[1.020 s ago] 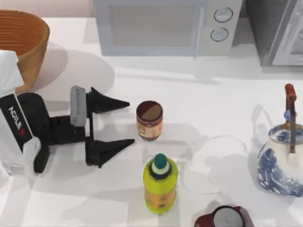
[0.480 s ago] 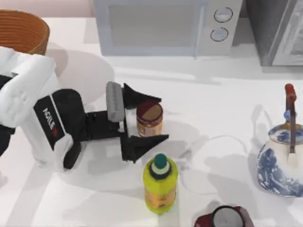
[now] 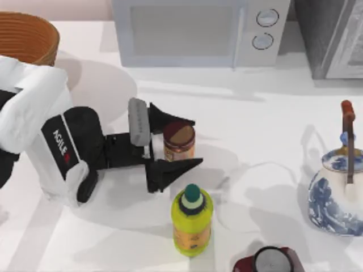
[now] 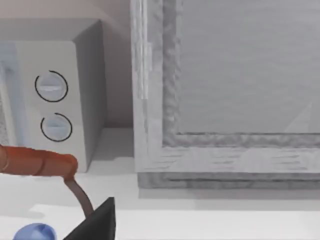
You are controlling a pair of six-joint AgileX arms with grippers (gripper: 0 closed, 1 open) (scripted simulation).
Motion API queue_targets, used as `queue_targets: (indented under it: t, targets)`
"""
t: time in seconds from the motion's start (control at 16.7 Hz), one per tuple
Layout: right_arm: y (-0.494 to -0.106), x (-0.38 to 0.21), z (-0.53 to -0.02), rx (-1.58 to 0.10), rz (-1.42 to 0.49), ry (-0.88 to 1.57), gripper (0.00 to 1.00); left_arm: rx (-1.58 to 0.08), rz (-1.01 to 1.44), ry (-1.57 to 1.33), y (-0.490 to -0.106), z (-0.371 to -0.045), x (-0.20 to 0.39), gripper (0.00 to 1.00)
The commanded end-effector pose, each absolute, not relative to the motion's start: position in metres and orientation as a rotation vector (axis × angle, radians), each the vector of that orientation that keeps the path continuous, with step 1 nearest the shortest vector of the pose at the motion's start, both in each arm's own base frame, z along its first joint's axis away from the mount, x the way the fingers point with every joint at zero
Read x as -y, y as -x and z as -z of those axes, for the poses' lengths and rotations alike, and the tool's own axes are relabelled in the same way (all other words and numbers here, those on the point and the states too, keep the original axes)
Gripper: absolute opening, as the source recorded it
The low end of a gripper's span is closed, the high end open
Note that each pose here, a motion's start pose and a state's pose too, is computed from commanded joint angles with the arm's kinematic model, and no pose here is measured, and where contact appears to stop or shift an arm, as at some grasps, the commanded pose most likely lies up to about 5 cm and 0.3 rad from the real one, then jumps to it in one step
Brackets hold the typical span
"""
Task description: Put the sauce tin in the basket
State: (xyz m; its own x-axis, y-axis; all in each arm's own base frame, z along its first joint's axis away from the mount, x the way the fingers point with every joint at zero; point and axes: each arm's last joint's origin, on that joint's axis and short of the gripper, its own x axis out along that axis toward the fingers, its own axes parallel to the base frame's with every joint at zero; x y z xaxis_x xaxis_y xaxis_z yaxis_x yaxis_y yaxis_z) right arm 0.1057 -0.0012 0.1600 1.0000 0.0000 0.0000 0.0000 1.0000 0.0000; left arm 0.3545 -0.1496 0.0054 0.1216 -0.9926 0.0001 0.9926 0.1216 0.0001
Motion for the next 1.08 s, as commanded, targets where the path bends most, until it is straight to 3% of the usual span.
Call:
queue_targets:
  t: [0.54, 1.08]
  targets:
    - [-0.1057, 0.0012, -0.1600, 0.000, 0.000, 0.000, 1.00, 0.000, 1.449, 0.000, -0.3545, -0.0054, 0.1496, 0.02]
    - [-0.1057, 0.0012, -0.1600, 0.000, 0.000, 0.000, 1.00, 0.000, 1.447, -0.001, -0.3547, -0.0056, 0.1487, 0.00]
